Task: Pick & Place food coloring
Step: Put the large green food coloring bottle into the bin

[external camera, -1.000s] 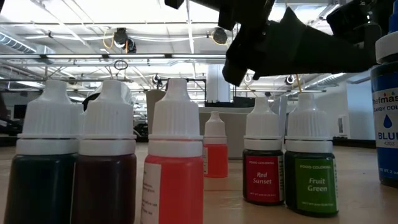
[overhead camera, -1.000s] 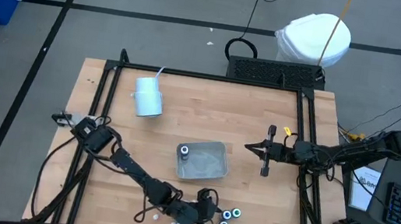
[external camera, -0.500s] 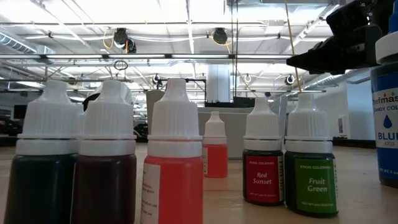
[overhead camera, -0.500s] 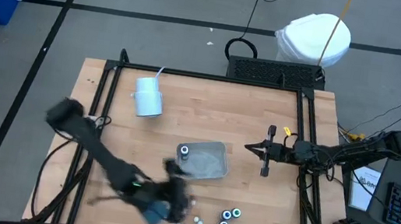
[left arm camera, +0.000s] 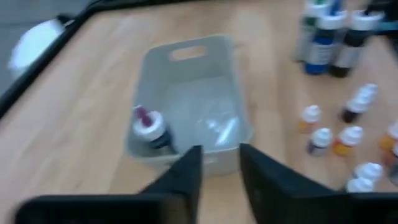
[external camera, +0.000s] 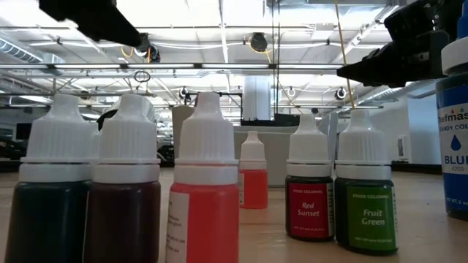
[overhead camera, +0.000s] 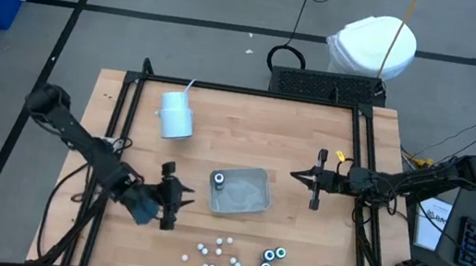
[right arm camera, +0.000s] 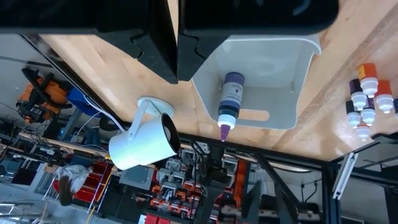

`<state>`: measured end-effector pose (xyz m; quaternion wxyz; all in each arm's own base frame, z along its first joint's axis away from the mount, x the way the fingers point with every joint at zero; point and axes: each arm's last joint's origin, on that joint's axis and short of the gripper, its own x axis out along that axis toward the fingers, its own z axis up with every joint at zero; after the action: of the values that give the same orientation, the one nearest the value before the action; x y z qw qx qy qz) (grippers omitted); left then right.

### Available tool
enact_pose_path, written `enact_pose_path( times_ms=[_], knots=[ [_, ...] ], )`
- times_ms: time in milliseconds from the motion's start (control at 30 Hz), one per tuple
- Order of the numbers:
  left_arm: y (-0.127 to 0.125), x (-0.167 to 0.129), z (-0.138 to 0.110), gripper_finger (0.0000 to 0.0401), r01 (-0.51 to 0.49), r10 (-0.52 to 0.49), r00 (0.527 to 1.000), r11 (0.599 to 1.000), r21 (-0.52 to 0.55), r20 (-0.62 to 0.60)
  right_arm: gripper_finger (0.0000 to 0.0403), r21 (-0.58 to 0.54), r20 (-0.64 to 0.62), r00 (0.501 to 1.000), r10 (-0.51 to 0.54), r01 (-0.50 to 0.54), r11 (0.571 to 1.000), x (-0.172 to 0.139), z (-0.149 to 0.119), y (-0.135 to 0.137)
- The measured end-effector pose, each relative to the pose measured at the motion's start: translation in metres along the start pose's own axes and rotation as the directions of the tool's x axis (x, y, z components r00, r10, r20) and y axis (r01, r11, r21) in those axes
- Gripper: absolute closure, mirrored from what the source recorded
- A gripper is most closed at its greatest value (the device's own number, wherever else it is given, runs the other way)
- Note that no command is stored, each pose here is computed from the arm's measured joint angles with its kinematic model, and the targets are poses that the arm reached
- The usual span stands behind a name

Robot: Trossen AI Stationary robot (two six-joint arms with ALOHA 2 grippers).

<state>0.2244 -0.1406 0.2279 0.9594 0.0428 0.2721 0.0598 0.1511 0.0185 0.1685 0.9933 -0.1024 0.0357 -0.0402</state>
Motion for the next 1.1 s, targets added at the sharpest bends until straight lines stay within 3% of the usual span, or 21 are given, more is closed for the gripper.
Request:
enact_pose_path(
  times_ms=[67,133,267,467,633,700,833,967,1100],
  knots=[
    [0.001,0.007,-0.007,0.0367,0.088,-0.092,0.995,0.992,0.095,0.038,0.0403,-0.004,0.0,1.0,0.0,0.0,1.0,0.0,0.0,0.0],
    [0.006,0.014,-0.005,0.0389,0.137,-0.154,0.984,0.977,0.166,0.091,0.0403,-0.004,0.0,1.0,0.0,0.0,1.0,0.0,0.0,0.0],
    [0.024,0.006,0.013,0.0395,0.127,-0.182,0.965,0.954,0.272,0.191,0.0403,-0.001,0.013,1.0,-0.002,0.002,1.0,0.0,0.001,0.0],
    [0.06,-0.048,0.024,0.0398,0.12,-0.223,0.935,0.931,0.346,0.275,0.0403,0.002,0.029,1.0,-0.003,0.003,1.0,0.0,0.003,0.0],
    [0.088,-0.076,-0.005,0.0398,0.203,-0.349,0.846,0.91,0.363,0.404,0.0403,-0.005,0.05,0.992,0.118,-0.118,0.993,0.0,0.003,0.003],
    [0.097,-0.075,-0.023,0.0399,0.222,-0.361,0.811,0.918,0.328,0.46,0.0403,-0.007,0.066,0.984,0.168,-0.168,0.986,0.0,0.004,0.004],
    [0.107,-0.064,-0.06,0.0399,0.259,-0.367,0.759,0.928,0.267,0.537,0.0403,-0.005,0.067,0.983,0.173,-0.173,0.985,-0.001,0.004,0.005],
    [0.109,-0.054,-0.082,0.04,0.246,-0.355,0.728,0.934,0.259,0.587,0.0403,-0.004,0.084,0.982,0.168,-0.169,0.986,-0.001,0.006,0.004],
    [0.111,-0.047,-0.095,0.0395,0.195,-0.281,0.734,0.959,0.204,0.619,0.0403,-0.003,0.103,0.981,0.165,-0.165,0.986,0.0,0.009,0.004]
  ],
)
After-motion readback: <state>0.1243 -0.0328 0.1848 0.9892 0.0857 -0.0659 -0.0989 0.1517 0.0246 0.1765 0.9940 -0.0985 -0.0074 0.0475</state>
